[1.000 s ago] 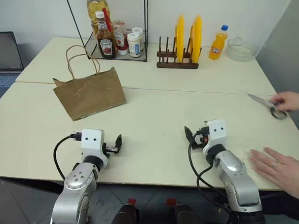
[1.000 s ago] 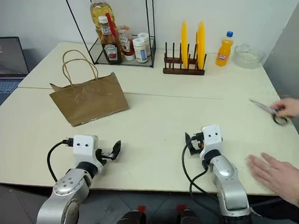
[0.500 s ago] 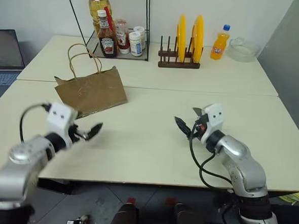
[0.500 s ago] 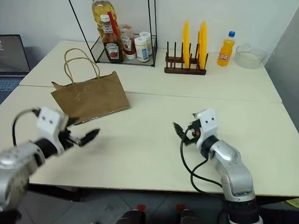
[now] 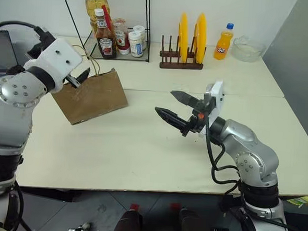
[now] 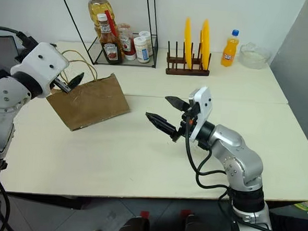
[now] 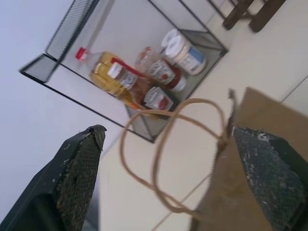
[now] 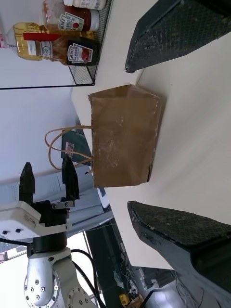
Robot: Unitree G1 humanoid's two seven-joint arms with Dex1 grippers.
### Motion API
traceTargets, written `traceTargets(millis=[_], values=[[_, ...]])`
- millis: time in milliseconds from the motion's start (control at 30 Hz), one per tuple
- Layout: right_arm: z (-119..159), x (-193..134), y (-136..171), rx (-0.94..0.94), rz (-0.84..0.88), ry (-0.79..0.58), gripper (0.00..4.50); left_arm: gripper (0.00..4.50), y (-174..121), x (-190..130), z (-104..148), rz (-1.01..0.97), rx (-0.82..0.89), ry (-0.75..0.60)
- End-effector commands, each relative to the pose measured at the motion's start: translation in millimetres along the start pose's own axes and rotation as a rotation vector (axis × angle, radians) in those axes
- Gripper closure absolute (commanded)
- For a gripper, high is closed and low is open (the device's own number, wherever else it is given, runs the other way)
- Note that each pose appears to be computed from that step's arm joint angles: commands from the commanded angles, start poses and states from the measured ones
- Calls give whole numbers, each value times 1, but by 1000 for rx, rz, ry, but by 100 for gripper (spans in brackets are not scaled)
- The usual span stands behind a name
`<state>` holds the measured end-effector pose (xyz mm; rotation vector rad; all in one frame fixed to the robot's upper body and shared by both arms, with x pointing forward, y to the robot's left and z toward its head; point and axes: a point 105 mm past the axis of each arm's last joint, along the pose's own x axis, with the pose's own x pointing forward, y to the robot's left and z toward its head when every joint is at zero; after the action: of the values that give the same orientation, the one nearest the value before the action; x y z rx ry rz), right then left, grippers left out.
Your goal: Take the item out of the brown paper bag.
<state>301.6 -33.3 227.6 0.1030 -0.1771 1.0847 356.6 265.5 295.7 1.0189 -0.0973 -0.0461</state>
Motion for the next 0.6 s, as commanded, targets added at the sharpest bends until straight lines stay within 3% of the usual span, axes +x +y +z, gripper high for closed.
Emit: traceTargets(millis=[33, 267, 567, 600], values=[[16, 2, 3, -16, 5, -56, 0, 2, 17, 6, -2, 64, 82, 12], [25, 9, 10, 1, 17, -90, 0, 2, 9, 47, -23, -4, 58, 71], [29, 8, 11, -22, -16, -111, 0, 2, 22, 84, -22, 6, 45, 86], [29, 7, 10, -24, -22, -113, 0, 40, 21, 86, -22, 2, 37, 81]])
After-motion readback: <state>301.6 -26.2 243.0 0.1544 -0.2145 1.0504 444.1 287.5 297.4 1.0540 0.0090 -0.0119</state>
